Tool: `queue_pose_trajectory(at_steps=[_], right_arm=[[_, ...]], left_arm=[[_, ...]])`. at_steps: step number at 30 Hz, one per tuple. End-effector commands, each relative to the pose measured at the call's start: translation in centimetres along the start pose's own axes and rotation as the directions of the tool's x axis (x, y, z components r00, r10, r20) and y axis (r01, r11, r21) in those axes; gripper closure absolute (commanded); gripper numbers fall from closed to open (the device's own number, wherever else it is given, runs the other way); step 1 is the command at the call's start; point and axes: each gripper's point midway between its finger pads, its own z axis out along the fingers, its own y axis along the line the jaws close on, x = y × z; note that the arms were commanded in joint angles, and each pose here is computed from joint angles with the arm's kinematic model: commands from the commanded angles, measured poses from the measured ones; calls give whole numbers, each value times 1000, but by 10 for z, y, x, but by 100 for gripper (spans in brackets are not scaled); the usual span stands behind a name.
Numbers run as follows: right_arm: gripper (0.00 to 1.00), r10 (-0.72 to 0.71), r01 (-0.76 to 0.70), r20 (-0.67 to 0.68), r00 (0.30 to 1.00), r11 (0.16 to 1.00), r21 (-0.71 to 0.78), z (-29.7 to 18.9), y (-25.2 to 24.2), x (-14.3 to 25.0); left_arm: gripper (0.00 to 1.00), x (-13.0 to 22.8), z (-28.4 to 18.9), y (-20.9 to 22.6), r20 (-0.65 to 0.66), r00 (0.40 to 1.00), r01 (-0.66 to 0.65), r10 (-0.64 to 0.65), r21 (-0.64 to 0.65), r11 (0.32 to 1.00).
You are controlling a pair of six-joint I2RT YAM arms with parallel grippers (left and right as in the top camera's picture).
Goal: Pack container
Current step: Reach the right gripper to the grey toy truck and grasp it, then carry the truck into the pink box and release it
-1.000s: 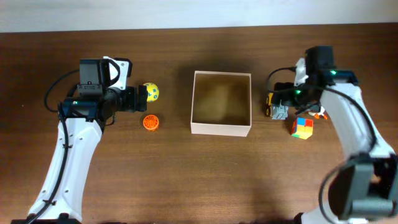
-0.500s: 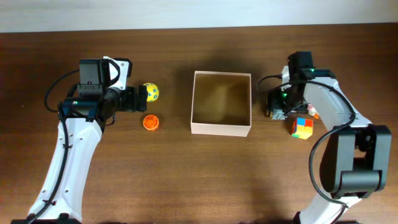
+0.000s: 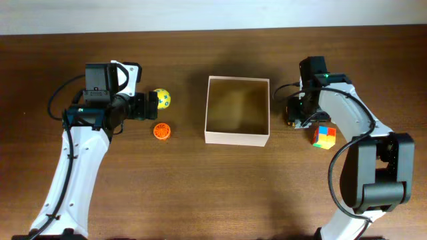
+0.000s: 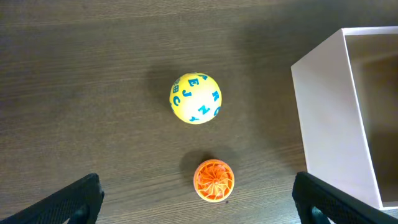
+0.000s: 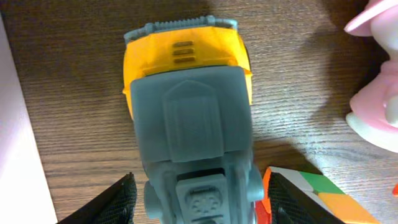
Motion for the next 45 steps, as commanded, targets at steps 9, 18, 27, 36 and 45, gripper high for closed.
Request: queue_pose_trajectory(at_steps=[9, 18, 27, 36, 45], right_arm=[[59, 5, -6, -1, 1000, 1000, -27, 0, 6, -3], [76, 14, -10, 102, 995, 999, -41, -65, 9, -27], [87, -22, 64, 305, 952, 989, -130, -203, 66, -32], [86, -69, 112, 239, 968, 979, -169, -179, 141, -3], [86, -22, 38, 138, 990, 992, -116, -80, 158, 1]], left_arm=[[1, -7, -3, 1, 15, 1000, 6, -6, -7, 1000], [1, -7, -3, 1, 15, 1000, 6, -6, -7, 1000], [1, -7, -3, 1, 15, 1000, 6, -6, -7, 1000], [1, -7, -3, 1, 15, 1000, 6, -6, -7, 1000], [1, -7, -3, 1, 15, 1000, 6, -6, -7, 1000]])
